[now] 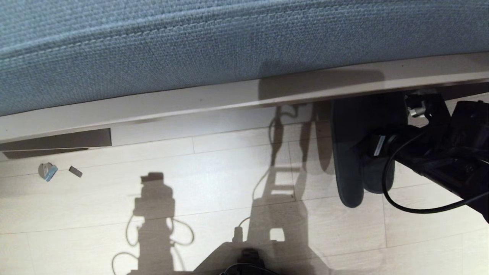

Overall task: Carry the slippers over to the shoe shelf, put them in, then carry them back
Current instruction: Place the slippers into the shoe cabinet

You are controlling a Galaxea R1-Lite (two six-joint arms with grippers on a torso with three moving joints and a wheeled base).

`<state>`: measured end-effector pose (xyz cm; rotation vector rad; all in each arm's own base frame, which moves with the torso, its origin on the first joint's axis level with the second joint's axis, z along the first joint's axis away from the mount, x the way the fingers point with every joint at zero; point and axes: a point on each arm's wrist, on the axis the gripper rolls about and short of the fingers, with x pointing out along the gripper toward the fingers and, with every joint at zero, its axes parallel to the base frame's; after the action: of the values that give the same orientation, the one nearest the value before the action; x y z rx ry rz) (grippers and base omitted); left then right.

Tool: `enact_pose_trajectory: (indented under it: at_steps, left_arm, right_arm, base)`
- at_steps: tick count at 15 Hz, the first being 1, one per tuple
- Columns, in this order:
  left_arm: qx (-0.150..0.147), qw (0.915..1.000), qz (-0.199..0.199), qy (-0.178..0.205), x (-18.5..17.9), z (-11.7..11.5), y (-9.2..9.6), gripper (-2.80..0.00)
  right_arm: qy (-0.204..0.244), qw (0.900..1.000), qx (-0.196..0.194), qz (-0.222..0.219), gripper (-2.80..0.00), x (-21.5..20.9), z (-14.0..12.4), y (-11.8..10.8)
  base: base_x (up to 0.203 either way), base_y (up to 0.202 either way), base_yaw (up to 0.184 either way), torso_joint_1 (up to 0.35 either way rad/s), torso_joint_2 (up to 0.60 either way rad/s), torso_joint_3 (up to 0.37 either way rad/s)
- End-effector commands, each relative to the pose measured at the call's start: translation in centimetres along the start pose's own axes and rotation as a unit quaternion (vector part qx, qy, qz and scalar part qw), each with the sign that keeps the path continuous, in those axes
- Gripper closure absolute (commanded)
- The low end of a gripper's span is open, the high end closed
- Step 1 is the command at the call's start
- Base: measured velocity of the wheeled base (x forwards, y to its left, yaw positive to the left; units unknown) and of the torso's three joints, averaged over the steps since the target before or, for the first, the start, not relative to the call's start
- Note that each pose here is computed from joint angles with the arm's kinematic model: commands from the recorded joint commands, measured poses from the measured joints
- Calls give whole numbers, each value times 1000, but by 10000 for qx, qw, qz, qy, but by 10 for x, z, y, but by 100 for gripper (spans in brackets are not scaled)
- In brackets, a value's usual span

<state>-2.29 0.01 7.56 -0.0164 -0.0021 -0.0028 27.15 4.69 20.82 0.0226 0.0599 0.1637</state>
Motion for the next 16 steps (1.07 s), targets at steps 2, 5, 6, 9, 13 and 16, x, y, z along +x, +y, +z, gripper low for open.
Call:
enact_pose_trajectory:
  at_steps: [2,5,6,9,13,16]
  left_arm:
    - [-2,10000,-2,-10,0,0,0,0]
    - [-2,10000,-2,-10,0,0,0,0]
    - [-2,10000,-2,-5,0,0,0,0]
    - [-2,10000,-1,-5,0,0,0,0]
    - [-2,10000,4,-5,0,0,0,0]
    - [20,10000,-1,-12,0,0,0,0]
  right_arm:
    - [-141,9999,-3,-38,0,24,8,-2]
    - [-33,10000,0,24,0,41,20,-5]
    - [-99,9999,-2,111,0,46,27,-7]
    - [-229,9992,-48,322,0,67,42,-11]
    - [-306,9979,-265,500,0,91,62,-13]
    - [-328,9970,-422,567,0,108,72,-14]
  base:
    - [0,0,0,0,0,0]
    - [0,0,0,0,0,0]
    - [0,0,0,0,0,0]
    - [0,0,0,0,0,0]
    - [0,0,0,0,0,0]
    - [0,0,0,0,0,0]
